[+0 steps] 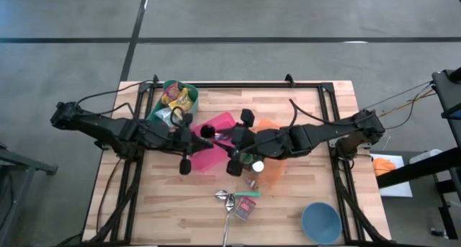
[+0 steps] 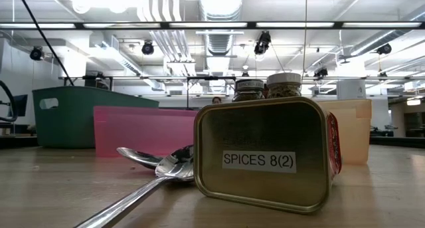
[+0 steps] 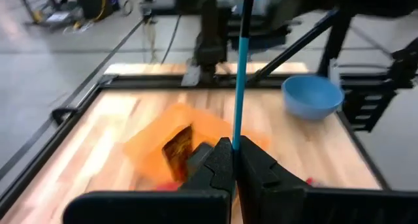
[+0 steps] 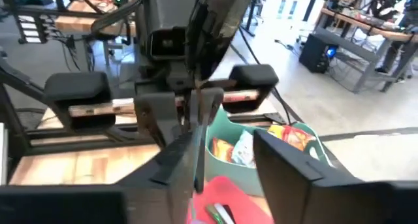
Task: Pick & Place Food Item
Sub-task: Put the black spoon into the pink bin
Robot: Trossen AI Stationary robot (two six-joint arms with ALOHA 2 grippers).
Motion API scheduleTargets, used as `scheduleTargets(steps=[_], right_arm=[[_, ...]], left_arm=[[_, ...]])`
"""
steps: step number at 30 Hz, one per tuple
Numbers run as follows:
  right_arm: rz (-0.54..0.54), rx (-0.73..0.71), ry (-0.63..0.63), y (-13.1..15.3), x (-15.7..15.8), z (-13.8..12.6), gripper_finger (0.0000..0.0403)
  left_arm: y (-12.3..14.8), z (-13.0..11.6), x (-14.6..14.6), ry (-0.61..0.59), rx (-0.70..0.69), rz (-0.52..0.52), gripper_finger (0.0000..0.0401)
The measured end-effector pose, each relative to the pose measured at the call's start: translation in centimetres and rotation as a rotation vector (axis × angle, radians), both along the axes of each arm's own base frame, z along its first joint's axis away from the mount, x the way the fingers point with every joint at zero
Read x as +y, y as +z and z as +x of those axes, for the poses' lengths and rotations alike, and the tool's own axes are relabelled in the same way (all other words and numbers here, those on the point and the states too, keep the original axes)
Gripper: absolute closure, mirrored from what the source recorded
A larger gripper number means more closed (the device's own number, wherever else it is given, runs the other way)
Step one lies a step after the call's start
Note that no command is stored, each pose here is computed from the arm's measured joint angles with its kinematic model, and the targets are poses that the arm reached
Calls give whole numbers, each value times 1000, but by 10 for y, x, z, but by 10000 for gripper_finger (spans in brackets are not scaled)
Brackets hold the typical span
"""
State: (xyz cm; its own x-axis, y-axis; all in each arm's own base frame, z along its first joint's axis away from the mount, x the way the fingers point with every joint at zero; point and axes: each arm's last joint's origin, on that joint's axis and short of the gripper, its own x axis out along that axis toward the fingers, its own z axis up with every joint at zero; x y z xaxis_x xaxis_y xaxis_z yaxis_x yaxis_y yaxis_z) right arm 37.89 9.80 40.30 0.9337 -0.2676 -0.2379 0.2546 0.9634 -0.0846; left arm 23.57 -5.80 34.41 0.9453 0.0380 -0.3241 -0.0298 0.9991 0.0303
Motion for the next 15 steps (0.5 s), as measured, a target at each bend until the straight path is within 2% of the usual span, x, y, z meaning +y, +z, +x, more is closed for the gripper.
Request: scheduleTargets(steps=[3, 6, 9, 15], right_arm=[[18, 27, -51, -3, -3, -2, 207], [50, 69, -196, -10, -8, -8, 185], [67, 128, -332, -18, -13, -15, 176], [144, 269, -440, -36, -16, -31, 174]], left_arm=[[-5, -5, 5, 62, 89, 12, 401], [-13, -9, 14, 145, 190, 22, 401], [-21, -11, 24, 209, 257, 20, 401], [-48, -8, 46, 323, 412, 2, 401]])
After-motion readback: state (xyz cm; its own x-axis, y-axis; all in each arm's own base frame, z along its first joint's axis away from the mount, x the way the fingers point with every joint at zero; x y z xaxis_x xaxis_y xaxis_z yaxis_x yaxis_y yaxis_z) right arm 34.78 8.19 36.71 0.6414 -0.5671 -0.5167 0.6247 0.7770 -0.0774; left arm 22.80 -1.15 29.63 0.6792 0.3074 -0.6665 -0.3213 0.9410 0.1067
